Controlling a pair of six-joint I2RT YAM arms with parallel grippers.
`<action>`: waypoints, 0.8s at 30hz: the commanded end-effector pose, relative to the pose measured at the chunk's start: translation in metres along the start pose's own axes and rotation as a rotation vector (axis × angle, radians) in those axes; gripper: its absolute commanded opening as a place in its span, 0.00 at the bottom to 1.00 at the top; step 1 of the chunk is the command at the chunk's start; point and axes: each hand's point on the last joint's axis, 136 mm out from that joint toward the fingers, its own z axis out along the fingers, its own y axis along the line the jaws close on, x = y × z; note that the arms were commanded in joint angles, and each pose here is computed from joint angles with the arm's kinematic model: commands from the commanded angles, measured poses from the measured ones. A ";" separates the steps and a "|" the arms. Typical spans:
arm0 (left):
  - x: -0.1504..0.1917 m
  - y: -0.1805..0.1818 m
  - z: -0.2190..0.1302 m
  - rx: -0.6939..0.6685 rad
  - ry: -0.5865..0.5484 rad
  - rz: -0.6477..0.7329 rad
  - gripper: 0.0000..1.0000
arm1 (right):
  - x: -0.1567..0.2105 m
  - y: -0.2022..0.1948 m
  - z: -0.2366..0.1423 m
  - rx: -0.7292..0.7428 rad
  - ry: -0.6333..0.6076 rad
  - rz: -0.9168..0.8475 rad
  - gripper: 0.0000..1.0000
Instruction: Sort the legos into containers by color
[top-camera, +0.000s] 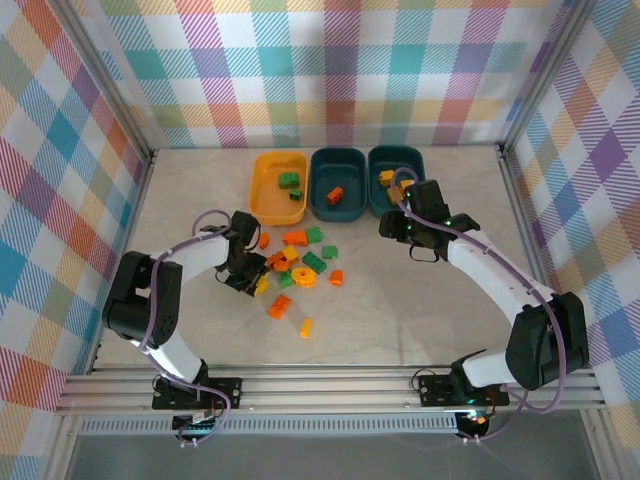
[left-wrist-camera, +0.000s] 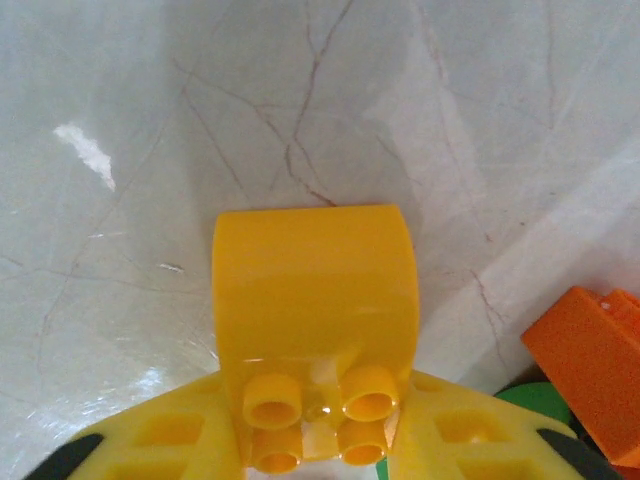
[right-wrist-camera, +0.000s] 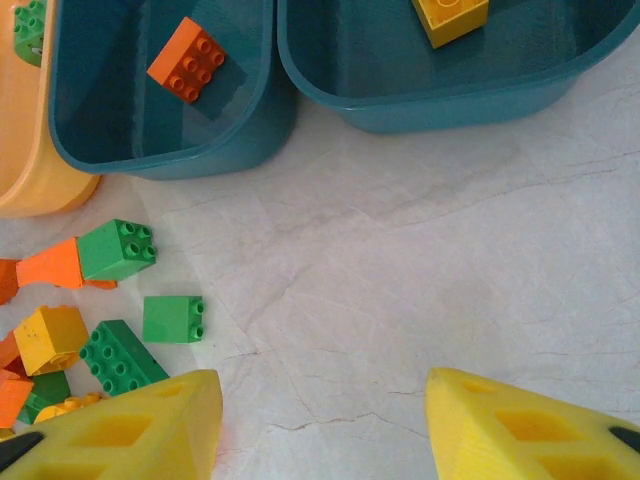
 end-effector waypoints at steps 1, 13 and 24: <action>-0.008 -0.014 -0.004 0.045 -0.059 0.048 0.28 | -0.006 -0.001 -0.009 -0.001 -0.033 -0.021 0.56; -0.007 -0.029 -0.045 0.133 -0.145 0.131 0.26 | -0.011 -0.002 -0.005 -0.024 -0.025 -0.001 0.56; 0.029 -0.088 -0.072 0.255 -0.103 0.286 0.26 | -0.013 -0.018 0.003 -0.010 0.002 0.066 0.55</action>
